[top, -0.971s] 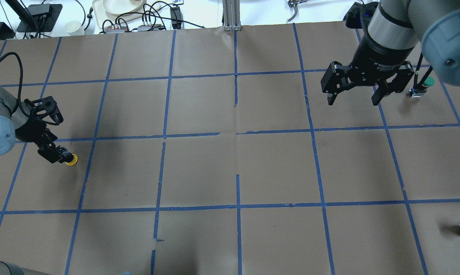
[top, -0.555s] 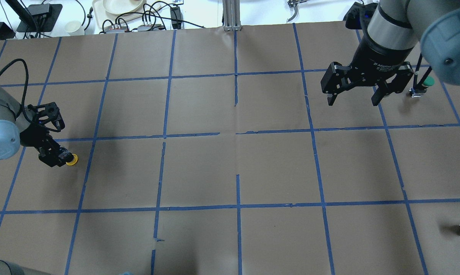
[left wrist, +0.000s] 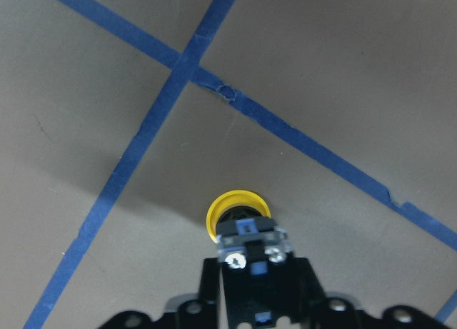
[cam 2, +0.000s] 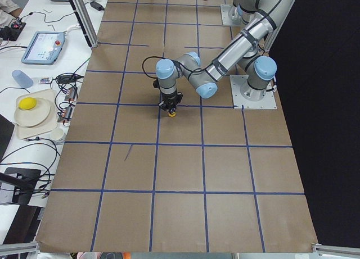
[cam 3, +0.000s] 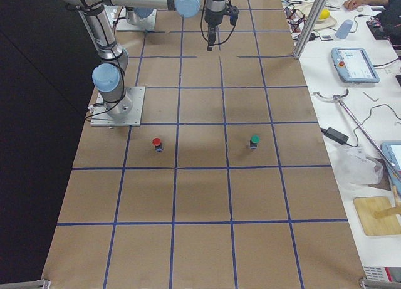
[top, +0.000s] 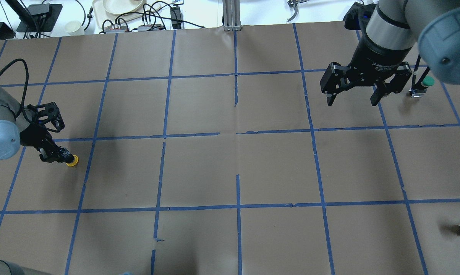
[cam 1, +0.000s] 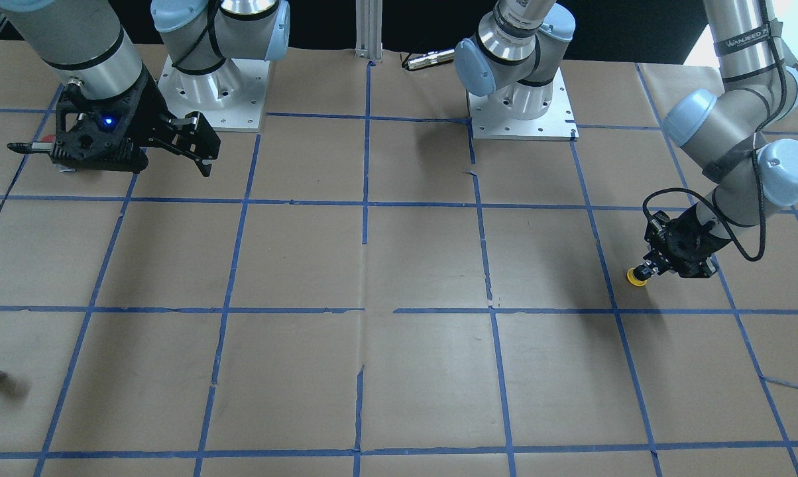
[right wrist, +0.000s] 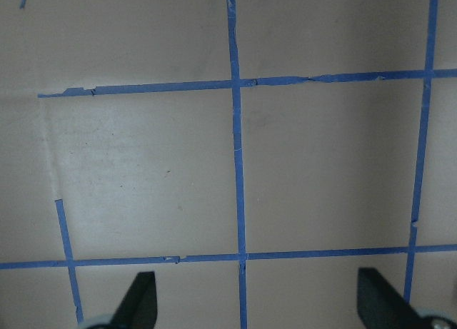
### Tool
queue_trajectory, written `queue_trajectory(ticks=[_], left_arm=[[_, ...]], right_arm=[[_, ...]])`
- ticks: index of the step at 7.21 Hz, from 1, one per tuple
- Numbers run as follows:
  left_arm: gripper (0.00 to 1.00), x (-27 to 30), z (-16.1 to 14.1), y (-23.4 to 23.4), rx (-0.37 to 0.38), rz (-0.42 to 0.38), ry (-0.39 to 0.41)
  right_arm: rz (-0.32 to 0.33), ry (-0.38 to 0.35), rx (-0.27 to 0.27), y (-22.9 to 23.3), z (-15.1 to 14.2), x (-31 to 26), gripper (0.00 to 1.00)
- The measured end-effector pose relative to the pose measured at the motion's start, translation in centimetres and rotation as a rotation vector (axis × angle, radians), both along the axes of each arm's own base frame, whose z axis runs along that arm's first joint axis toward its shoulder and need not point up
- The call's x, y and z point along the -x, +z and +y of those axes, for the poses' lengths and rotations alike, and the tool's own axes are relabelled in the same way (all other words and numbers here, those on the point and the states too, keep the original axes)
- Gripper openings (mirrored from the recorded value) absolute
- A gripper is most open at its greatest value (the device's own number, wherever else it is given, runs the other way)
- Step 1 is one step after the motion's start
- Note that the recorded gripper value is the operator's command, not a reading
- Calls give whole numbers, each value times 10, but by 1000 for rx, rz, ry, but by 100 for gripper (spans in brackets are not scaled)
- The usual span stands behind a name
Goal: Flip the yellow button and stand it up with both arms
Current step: 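Lift the yellow button with the left gripper while the right gripper approaches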
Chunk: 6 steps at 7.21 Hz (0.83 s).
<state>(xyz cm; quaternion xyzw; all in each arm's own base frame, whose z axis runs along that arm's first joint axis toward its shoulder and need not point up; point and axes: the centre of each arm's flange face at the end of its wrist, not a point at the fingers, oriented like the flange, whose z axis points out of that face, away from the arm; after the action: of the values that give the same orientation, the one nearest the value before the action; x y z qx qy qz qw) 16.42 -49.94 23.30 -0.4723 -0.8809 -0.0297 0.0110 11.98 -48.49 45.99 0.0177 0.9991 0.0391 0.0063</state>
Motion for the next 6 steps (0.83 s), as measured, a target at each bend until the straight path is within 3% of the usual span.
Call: queue_trajectory(ticks=[2,4,6], left_arm=[[26,24,0,28,33,91,77],[26,79,17,56,-40,286,239],[26,128,27,68,-153,514,469]], right_arm=[[-7,-5,-1,-1,-2,-1,100],[-14,-22,4,-4,-12,1,100],[-100,-112,19,4,-28,11,100]])
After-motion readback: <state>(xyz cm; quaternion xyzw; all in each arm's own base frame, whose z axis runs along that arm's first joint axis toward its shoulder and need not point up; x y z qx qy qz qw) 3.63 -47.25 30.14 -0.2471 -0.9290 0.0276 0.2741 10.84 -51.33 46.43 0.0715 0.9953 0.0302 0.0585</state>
